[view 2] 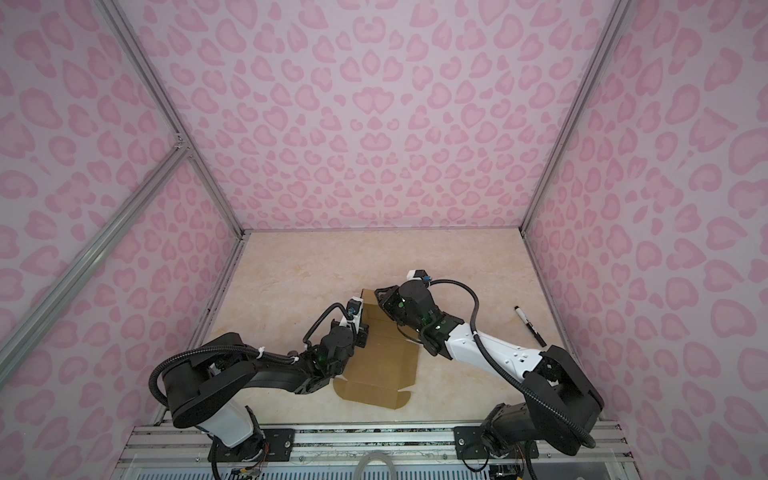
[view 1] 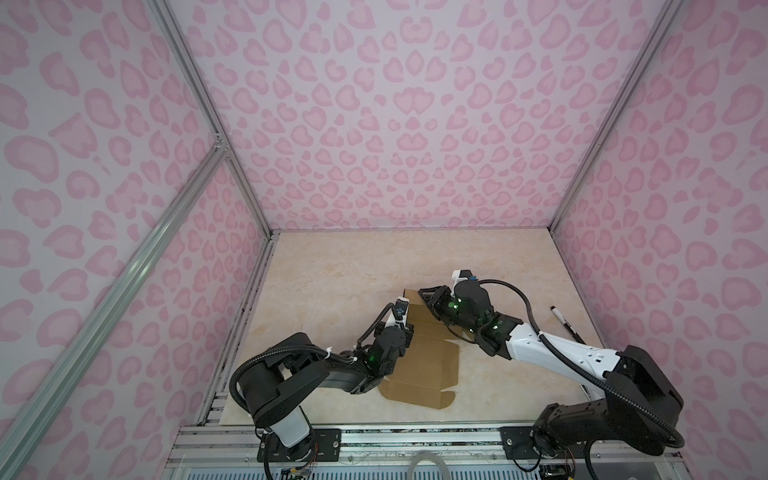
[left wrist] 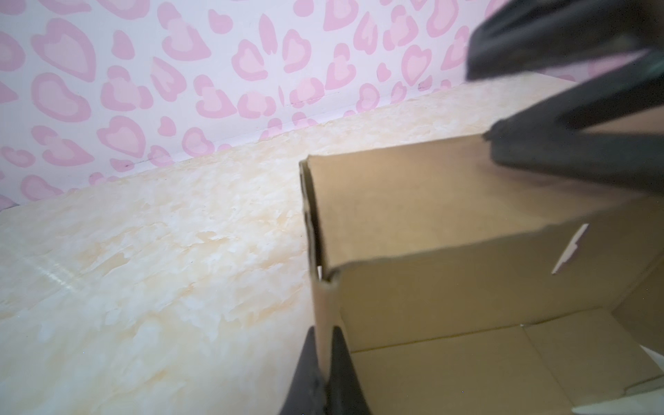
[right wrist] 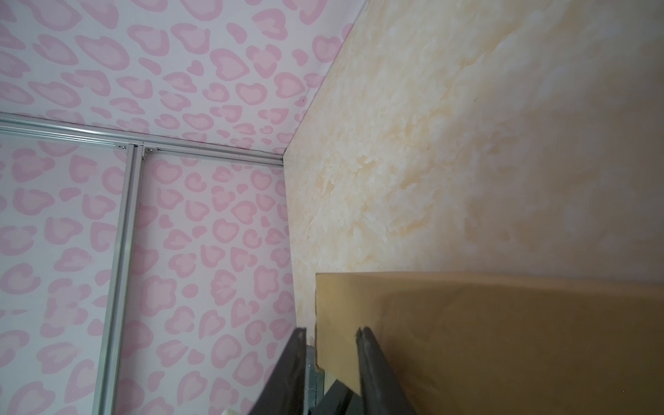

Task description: Fold the paper box

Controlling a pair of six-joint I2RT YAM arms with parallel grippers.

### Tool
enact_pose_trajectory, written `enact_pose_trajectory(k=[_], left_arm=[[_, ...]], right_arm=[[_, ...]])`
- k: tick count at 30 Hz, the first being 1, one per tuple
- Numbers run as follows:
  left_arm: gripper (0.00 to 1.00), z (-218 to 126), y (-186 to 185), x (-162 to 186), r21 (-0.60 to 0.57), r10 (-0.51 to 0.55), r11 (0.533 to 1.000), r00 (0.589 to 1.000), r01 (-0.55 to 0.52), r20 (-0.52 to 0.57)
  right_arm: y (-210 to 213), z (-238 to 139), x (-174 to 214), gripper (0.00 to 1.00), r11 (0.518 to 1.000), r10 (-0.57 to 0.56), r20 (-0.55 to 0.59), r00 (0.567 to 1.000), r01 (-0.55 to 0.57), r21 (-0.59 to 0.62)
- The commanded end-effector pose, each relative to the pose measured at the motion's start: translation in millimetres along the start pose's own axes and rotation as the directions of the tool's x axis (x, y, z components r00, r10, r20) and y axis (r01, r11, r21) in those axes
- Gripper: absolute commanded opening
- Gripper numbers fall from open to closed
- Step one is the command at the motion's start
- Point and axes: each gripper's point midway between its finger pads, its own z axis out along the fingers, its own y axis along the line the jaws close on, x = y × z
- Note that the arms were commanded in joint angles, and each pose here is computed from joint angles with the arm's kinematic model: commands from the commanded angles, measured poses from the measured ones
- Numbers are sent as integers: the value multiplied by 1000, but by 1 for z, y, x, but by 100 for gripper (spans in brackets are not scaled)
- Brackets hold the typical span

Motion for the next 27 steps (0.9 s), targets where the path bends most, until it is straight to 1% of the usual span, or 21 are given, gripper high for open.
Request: enact_pose_trajectory(k=[1,6,8,11,13,16,18,21,25,27], left_arm=[[4,-5,12,-14,-52,-12,999,998,14,54],[3,-11,18,-12,-58,-38,997,998,41,52],[4,-13,19,-12,-56,-51,997,998,54,48],[4,-20,25,-15,-53,-81,995,995,84,63],[4,-24,25,-16,-34,-87,995,994,89,67],[4,-27,24,-15,-13,-96,995,993,97,68],[4,-28,23,-13,1,-94,996,994,94,61],[4,-28,24,-10,-3,-95,995,994,95,56],[4,-30,26,-9,-8,-104,994,993,105,60],[4,-30,26,-9,-6,-103,995,993,104,60]], right_arm=[[3,-6,-7,28,999,-33,39,999,32,14],[11,-23,-14,29,997,-72,55,996,72,0],[14,-33,-22,30,993,-121,70,990,122,-10],[1,-51,-40,32,977,-209,74,975,205,63],[-11,-65,-56,33,973,-219,84,972,211,93],[-19,-82,-66,34,971,-232,109,967,223,90],[-18,-85,-63,36,967,-247,86,965,240,83],[-17,-80,-48,38,961,-267,21,963,265,77],[-21,-71,-31,38,962,-261,-43,965,263,71],[-23,-68,-23,38,960,-266,-56,962,269,73]])
